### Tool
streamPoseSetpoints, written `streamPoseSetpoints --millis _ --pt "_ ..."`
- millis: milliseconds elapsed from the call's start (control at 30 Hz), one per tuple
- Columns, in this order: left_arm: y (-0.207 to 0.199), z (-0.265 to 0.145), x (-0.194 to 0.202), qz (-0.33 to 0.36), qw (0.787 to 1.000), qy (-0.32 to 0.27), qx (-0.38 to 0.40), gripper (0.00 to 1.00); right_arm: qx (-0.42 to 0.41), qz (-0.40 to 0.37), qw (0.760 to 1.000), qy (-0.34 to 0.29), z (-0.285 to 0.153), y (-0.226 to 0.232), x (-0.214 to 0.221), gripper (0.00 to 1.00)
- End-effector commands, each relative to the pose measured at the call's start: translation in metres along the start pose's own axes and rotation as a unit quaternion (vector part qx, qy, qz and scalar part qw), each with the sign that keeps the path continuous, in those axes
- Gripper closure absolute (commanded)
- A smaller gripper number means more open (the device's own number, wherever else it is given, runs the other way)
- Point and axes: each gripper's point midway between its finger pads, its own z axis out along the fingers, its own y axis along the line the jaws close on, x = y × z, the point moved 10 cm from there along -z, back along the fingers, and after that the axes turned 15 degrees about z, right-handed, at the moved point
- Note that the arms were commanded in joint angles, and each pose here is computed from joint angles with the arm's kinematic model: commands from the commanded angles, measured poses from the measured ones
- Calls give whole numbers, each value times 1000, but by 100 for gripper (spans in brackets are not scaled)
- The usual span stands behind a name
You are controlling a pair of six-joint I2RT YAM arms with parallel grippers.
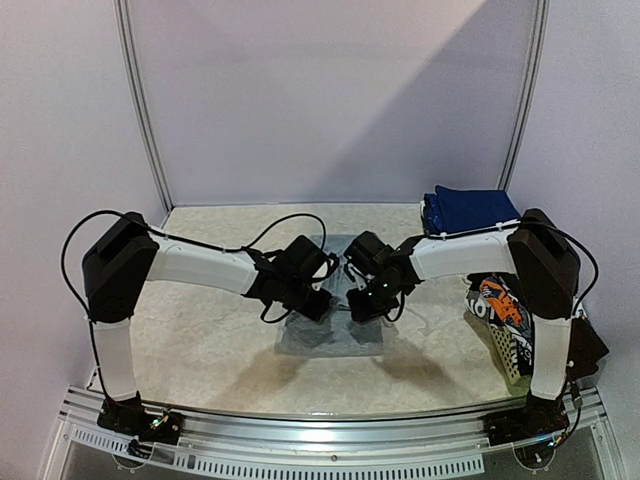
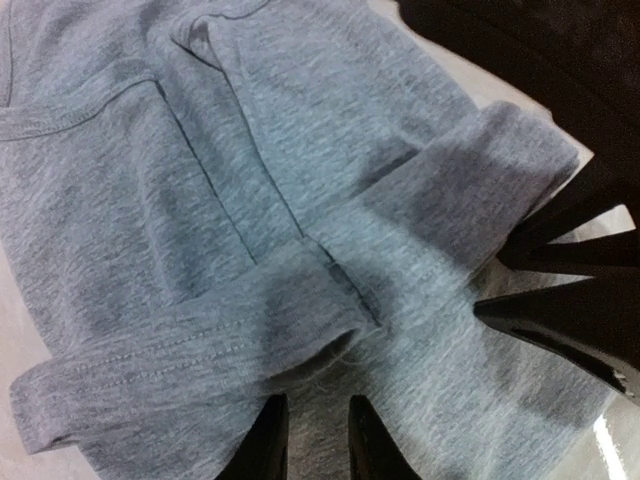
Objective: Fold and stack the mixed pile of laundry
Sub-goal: Smooth out the 2/3-rectangle-folded tank top at the center of the board.
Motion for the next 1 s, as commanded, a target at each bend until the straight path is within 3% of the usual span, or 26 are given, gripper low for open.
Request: streamPoseSetpoints --millis 0,433,600,800,967 --pt "5 3 -10 8 1000 -9 -7 79 13 -2 1000 -4 8 -4 -10 73" --pt "45 30 -30 0 999 -27 -30 81 23 14 999 -29 14 -11 -58 73" --pt "59 16 -56 -4 998 -55 -40 81 20 24 999 -44 18 -11 -88 73" --pt "63 -16 -72 1 995 -74 -61 67 12 41 997 -64 14 -11 -120 72" --pt "62 -42 -48 -14 995 -46 -84 54 17 42 996 -79 -9 -18 -113 62"
